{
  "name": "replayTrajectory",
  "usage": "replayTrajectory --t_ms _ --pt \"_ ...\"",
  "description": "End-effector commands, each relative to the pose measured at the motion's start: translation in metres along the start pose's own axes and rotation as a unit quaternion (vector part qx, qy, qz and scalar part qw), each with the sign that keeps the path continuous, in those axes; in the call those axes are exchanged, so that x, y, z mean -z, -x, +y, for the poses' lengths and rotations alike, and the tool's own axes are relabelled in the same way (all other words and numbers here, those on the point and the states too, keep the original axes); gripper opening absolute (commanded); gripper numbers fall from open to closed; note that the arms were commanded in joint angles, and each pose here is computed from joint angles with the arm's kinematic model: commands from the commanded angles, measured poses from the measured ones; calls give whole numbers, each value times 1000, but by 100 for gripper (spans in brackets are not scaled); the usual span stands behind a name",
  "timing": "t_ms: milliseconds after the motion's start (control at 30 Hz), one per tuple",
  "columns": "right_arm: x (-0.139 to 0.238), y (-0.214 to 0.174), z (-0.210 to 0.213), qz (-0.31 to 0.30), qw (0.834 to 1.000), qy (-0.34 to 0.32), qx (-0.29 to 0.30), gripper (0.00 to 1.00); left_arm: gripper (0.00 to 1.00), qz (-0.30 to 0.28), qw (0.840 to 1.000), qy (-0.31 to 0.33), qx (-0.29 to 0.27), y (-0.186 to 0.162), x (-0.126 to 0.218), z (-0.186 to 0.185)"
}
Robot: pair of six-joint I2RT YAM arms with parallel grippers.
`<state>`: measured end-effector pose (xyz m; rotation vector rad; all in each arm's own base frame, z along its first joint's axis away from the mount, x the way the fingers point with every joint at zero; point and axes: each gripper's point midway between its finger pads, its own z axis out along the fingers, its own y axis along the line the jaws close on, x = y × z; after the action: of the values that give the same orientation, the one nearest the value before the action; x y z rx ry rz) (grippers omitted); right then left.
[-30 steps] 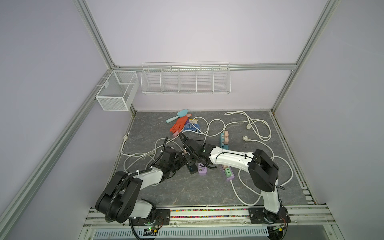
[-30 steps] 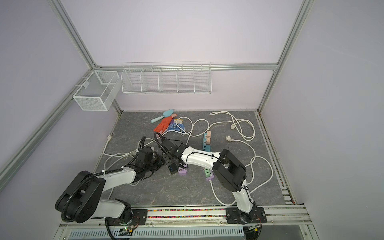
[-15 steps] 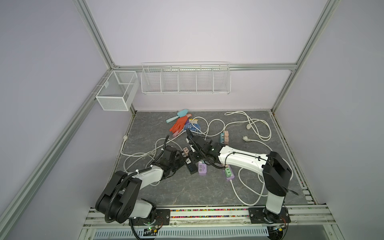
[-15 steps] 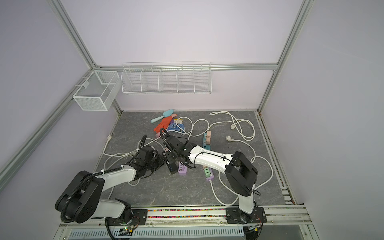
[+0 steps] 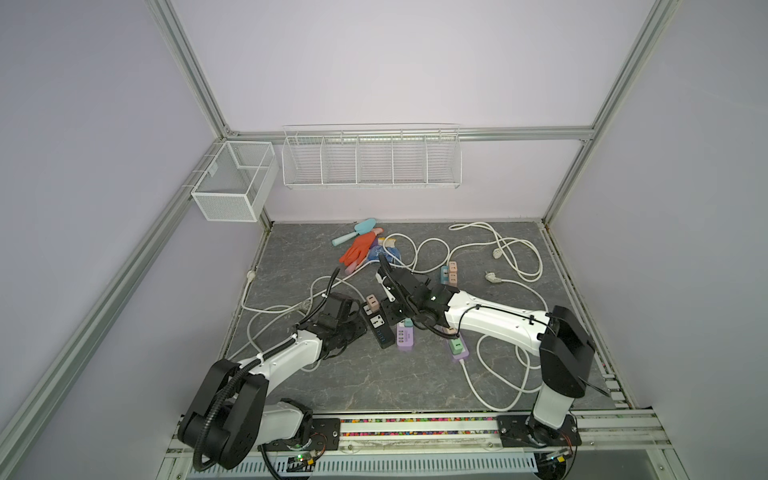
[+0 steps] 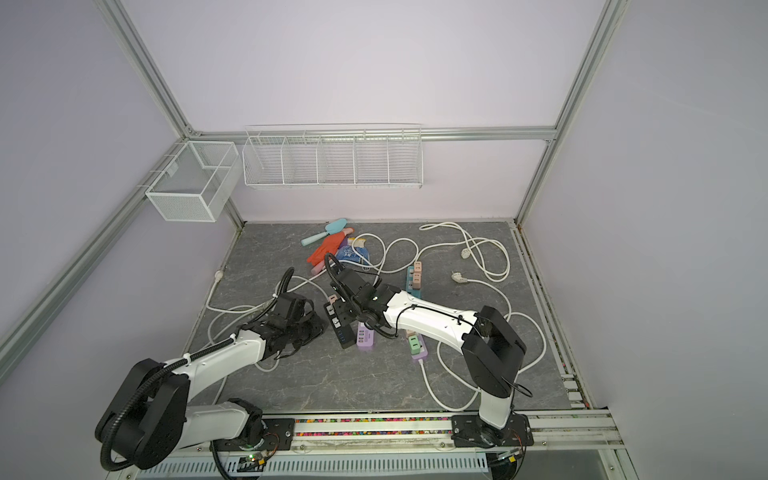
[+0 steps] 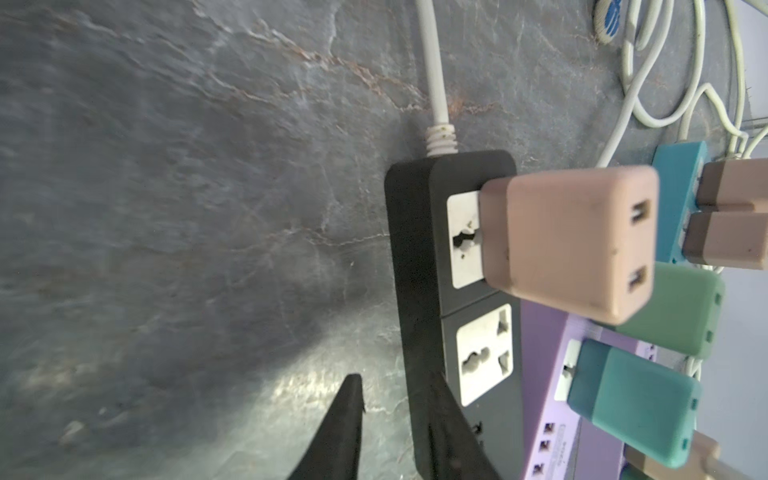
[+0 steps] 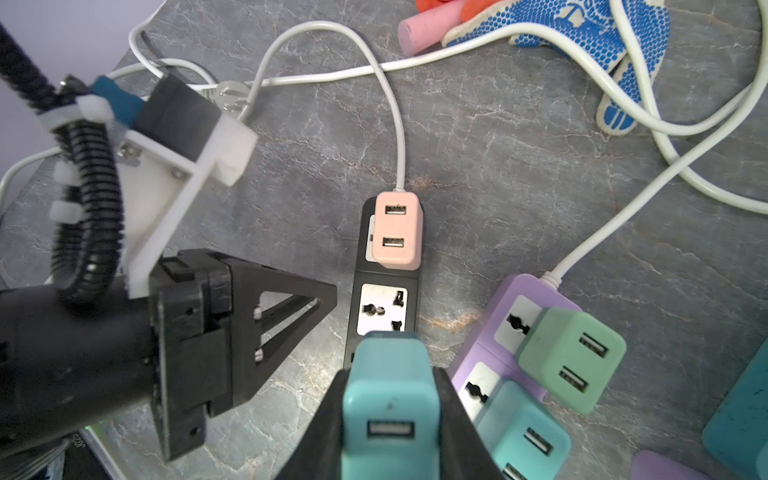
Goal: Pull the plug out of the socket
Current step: 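Set the teal adapter on the table with the right gripper while the left draws back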
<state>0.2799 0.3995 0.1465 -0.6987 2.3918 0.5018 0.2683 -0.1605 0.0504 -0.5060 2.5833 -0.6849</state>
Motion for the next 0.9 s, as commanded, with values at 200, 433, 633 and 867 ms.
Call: replayTrajectory --t_ms 200,433,633,867 --pt "21 2 14 -10 1000 24 8 16 34 -88 995 7 -37 24 60 -3" --pt "13 -4 43 -2 997 73 -2 16 39 -141 989 24 -43 31 95 11" --pt "-3 -10 72 -1 992 121 -21 16 42 -158 986 26 -37 27 112 21" --pt "-29 -9 89 0 988 144 -54 17 45 -166 985 42 -36 24 123 32"
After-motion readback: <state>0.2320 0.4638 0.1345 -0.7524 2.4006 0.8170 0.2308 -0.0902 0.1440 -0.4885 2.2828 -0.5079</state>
